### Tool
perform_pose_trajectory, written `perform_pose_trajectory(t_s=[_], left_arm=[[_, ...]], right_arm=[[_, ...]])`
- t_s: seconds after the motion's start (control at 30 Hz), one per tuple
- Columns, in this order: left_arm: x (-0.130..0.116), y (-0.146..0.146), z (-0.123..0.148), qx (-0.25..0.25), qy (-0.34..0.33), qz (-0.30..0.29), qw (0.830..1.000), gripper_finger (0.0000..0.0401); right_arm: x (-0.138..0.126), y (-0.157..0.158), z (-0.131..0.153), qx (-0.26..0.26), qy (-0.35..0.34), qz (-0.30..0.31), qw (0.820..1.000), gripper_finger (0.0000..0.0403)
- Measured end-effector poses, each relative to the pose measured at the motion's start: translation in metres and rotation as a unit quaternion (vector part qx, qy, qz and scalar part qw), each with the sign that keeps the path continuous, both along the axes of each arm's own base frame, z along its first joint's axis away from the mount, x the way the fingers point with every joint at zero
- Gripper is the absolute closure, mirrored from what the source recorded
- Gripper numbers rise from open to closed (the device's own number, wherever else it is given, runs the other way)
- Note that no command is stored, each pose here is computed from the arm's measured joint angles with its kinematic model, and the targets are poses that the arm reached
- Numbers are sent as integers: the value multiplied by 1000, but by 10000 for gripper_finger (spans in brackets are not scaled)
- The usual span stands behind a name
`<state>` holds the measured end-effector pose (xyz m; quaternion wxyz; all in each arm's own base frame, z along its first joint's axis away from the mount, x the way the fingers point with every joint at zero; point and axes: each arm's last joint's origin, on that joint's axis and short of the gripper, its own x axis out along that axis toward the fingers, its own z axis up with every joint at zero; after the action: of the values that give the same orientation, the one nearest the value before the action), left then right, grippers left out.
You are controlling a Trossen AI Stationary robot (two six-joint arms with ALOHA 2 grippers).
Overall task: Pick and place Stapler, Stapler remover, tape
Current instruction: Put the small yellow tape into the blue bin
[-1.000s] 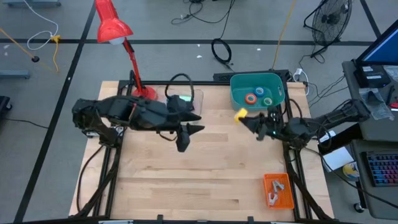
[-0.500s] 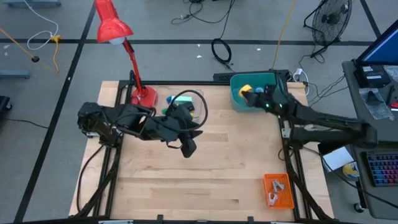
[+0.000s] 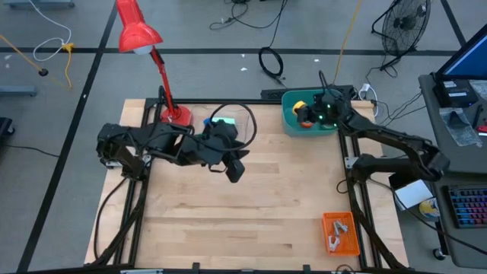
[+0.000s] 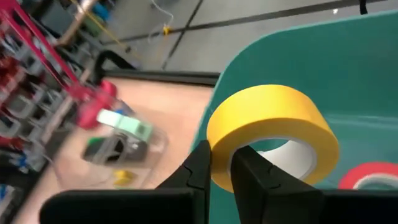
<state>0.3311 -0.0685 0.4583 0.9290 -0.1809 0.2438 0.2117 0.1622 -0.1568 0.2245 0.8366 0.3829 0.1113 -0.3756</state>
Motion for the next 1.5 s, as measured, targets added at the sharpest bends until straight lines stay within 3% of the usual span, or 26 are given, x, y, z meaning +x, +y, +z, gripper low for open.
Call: perform_pose_trajectory(t_s=[0.3,0.73,1.0,1.5], left_arm=[[3,16,-1,6,15,-9,1000,268],[1,22,-5,13,42,0,999,268],[0,22,-5,13,40,5,999,268],[1,22,-5,6,35,12,999,268]], right_arm=[[23,-23,-4,-19,94,53,994,373],[46,-54,-14,50,256,93,961,371],[48,-60,-34,66,295,117,946,371],[48,-60,-34,41,309,141,940,372]])
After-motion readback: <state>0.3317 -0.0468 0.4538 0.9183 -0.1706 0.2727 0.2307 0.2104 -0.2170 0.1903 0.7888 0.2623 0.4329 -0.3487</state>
